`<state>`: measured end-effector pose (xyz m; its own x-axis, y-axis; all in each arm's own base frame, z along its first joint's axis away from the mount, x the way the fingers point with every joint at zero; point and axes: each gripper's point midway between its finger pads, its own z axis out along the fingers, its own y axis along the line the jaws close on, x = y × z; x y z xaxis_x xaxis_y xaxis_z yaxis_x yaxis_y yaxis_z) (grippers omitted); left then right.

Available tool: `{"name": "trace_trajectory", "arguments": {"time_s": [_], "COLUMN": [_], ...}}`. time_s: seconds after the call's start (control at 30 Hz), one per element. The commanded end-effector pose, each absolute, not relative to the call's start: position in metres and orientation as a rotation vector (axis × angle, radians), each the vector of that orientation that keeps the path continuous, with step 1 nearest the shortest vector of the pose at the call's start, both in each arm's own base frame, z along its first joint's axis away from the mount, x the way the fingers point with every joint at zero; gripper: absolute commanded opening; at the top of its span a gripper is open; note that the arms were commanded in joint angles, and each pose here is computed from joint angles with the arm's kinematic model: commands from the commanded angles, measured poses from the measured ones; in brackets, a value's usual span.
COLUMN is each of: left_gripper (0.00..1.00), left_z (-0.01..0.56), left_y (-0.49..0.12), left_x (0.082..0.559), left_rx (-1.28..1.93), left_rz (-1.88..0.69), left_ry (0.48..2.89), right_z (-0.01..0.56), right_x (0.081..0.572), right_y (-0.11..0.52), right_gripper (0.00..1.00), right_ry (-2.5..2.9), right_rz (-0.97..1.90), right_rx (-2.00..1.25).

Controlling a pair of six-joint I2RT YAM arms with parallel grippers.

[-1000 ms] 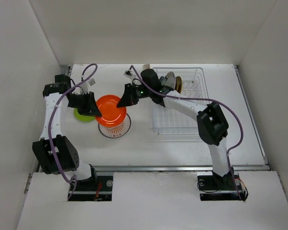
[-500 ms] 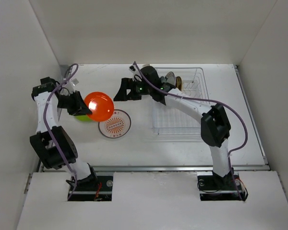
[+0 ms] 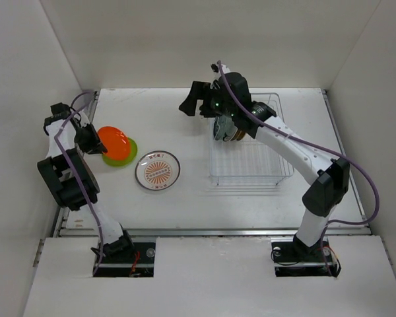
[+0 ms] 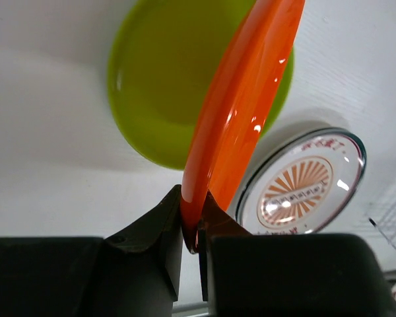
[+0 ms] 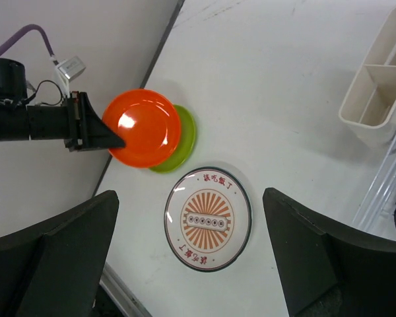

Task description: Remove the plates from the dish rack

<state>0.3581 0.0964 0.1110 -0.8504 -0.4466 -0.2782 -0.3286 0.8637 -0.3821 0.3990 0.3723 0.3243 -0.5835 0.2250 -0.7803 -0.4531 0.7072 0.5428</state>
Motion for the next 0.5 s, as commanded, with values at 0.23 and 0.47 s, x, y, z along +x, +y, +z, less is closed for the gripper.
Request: {"name": "trace_trajectory", "arguments": {"time_s": [0.23,0.47], "left_gripper": [0.06,0.4], "left_z": [0.084,0.076], "left_y": [0.118,0.108], "left_x": [0.369,0.36], "left_rx": [-0.612,-0.517], "left_rz": [-0.378,-0.347], "left_ry": [2.771,2.893], "right_z": [0.325,0.327], "right_x": [0.393,0.391], "right_y": [0.356,0.336], "right_gripper": [0.96,0.96], "right_ry": [2.005,2.003], "right_rz": [0.827,0.744], "right_rx": [-0.177,-0.131]}}
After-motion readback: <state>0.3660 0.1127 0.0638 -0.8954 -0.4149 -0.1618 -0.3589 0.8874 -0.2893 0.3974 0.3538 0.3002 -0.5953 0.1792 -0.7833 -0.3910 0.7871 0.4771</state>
